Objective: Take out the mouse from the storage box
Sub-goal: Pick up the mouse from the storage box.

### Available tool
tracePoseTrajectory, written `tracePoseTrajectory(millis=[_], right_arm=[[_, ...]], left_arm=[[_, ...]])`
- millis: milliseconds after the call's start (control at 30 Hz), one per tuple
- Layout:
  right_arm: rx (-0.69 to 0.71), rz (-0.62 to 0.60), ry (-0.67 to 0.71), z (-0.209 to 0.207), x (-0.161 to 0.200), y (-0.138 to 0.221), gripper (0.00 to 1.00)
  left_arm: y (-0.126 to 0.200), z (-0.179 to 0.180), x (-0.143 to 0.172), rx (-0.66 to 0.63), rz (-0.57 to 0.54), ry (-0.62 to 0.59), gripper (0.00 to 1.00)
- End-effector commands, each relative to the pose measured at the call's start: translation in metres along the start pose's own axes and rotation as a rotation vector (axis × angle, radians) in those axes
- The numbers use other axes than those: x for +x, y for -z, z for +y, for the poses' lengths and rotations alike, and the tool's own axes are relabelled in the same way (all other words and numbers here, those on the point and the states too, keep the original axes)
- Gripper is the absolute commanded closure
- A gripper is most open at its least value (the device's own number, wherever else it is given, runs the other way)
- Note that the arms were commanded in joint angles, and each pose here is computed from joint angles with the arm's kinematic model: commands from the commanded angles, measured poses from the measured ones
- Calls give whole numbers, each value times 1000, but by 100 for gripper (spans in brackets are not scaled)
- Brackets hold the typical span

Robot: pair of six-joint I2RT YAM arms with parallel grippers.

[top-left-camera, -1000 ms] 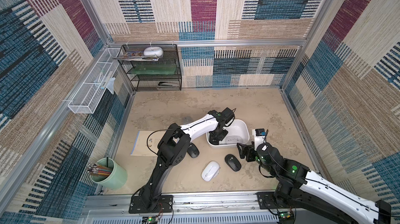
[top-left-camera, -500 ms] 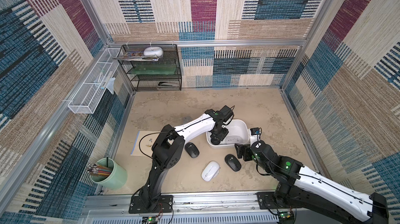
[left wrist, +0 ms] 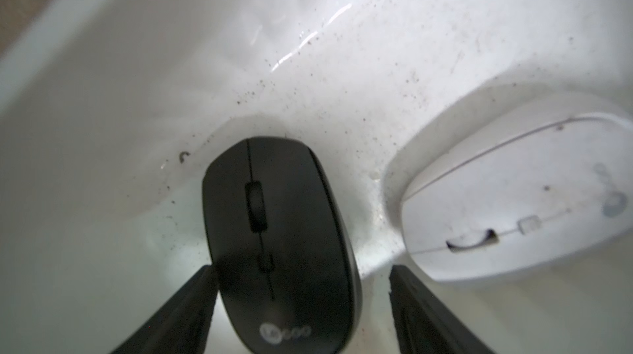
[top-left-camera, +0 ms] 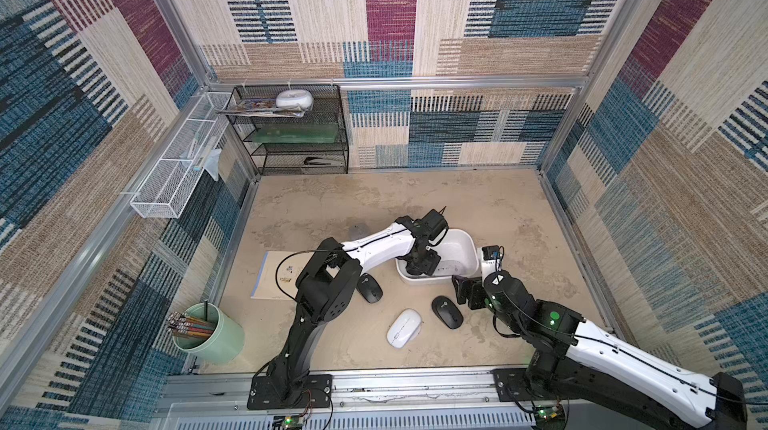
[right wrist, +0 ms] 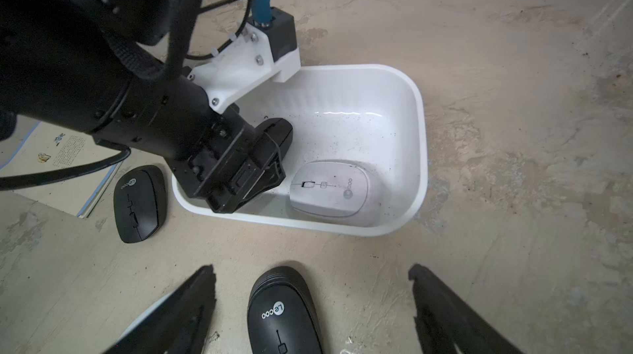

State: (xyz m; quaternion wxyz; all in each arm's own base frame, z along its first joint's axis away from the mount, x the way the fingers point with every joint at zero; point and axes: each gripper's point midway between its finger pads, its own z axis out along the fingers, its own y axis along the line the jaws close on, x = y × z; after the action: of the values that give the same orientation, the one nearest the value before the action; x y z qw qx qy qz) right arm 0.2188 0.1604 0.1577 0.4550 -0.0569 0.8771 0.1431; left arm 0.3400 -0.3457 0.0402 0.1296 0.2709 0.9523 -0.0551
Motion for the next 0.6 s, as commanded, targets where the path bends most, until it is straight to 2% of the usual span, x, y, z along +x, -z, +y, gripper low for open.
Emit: tracePoseTrajectory(millis=[0,200,367,567], right_arm=[[-2,-24,0,2,-7,-1,8],[4,-34,-2,2,-11,0,8],[10,-34,1,2,-13,-2,8],[16,-38,-7,1,-14,-2,8]], left_arm=[[-11,4,-1,-12,22,32,22],[-18,8,-5,-35,23,37,33],[-15,9,-9,-39,12,33,46],[-11,10,-8,-43,7,34,55]])
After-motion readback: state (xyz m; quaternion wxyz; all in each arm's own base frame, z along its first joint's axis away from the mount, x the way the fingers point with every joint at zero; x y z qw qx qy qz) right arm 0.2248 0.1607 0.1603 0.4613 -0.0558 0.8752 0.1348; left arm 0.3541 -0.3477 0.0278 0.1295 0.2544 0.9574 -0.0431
